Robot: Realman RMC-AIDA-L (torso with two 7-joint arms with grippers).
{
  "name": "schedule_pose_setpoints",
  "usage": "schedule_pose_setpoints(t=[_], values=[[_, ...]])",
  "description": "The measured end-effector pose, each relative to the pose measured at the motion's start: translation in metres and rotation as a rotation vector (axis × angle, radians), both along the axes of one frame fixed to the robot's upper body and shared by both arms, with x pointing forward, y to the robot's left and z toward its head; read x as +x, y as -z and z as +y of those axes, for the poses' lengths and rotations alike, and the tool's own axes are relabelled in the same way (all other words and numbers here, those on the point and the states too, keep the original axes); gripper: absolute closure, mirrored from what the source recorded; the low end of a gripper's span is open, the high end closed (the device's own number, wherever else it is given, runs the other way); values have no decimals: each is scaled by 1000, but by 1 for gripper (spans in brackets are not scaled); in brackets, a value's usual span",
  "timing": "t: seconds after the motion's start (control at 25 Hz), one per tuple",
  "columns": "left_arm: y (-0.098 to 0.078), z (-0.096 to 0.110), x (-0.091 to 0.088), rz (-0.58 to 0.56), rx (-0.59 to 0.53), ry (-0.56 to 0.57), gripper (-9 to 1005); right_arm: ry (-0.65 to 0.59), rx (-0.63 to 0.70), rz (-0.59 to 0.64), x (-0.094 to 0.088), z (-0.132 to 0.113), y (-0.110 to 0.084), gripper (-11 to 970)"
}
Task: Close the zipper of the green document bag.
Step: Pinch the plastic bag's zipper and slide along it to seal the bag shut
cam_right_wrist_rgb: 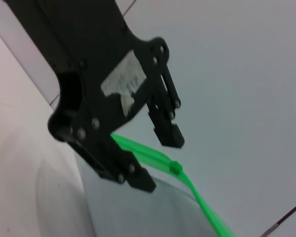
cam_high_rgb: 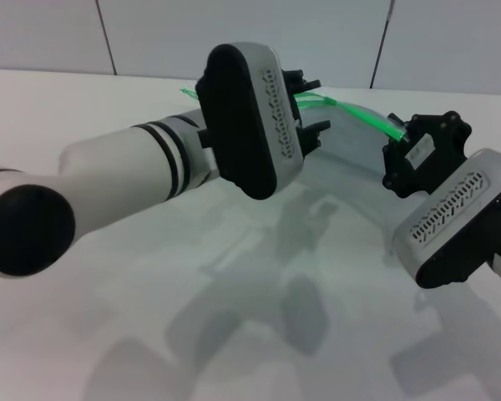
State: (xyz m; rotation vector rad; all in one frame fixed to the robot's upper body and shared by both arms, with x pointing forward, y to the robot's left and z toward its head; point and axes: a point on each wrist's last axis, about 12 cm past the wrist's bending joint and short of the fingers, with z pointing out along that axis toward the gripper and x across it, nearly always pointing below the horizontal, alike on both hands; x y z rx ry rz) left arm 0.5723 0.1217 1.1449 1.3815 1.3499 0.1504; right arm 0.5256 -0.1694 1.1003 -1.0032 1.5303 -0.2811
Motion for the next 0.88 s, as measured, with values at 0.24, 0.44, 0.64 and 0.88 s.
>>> schedule_pose_setpoints(t=[0.24,0.44,0.64,0.88], values=[[2,-7,1,-2,17,21,525,-3,1,0,0,1,0,910],[1,-9,1,-7,20,27,527,-6,1,-1,0,2,0,911],[1,-9,1,-16,22,27,528,-10,4,1,-1,3,0,911],[-1,-8,4,-37,33,27,531,-15,7,-3,-1,6,-1,911]])
